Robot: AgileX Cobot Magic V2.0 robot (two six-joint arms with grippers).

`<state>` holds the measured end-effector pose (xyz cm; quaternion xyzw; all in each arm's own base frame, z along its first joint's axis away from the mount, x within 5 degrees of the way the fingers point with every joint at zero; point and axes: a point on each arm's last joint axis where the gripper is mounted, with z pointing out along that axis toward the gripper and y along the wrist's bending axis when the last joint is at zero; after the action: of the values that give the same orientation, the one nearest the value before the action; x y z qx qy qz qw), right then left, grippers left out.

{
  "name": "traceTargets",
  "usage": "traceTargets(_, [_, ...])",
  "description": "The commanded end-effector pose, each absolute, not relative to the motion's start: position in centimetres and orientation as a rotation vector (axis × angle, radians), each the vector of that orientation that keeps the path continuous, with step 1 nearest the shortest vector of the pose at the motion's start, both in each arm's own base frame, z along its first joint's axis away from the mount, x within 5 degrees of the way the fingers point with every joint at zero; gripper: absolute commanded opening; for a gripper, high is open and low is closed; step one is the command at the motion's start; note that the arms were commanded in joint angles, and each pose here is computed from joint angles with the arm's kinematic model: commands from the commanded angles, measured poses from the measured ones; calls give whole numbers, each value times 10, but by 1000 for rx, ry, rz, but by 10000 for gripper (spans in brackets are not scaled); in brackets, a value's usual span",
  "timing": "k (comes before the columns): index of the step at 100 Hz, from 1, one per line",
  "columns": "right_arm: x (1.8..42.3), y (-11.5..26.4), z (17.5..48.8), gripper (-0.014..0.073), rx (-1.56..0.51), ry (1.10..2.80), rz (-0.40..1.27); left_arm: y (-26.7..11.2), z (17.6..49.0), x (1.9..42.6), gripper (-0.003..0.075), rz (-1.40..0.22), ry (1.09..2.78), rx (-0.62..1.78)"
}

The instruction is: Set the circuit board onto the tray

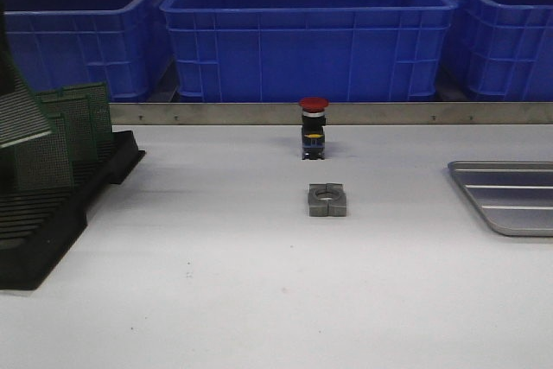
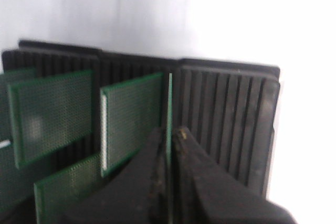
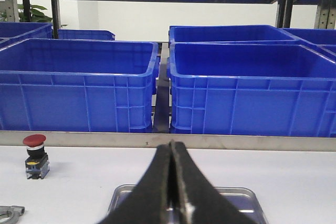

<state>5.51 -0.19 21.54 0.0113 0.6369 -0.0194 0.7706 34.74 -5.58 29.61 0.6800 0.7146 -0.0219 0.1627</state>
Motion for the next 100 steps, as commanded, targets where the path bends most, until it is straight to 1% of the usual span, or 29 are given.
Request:
traceTargets(1, [50,-1,228,-112,8,1259,-49,-82,326,344,-20,-78,1901,1853])
traceTargets(15, [50,-1,228,-112,8,1259,-49,-121,333,347,-20,-79,1755,1773])
traceTargets(20, [50,-1,228,-112,8,1259,-49,-134,334,347,-20,-102,1718,1743])
traceTargets(32, [50,-1,228,-112,8,1259,-49,-163,330,347,-20,-210,1669,1676])
traceTargets(38, [50,-1,228,-112,8,1259,-49,-172,326,346,-20,-228,1660,1691])
traceTargets(45, [50,-1,228,-112,8,1259,-49,-175,323,346,-20,-239,1661,1704])
traceTargets(61, [50,-1,228,-112,8,1259,-49,-179,325,344,-20,-327,1664,1661])
traceTargets(100, [50,-1,228,-112,7,1259,-49,-180,325,343,-20,-342,1665,1665])
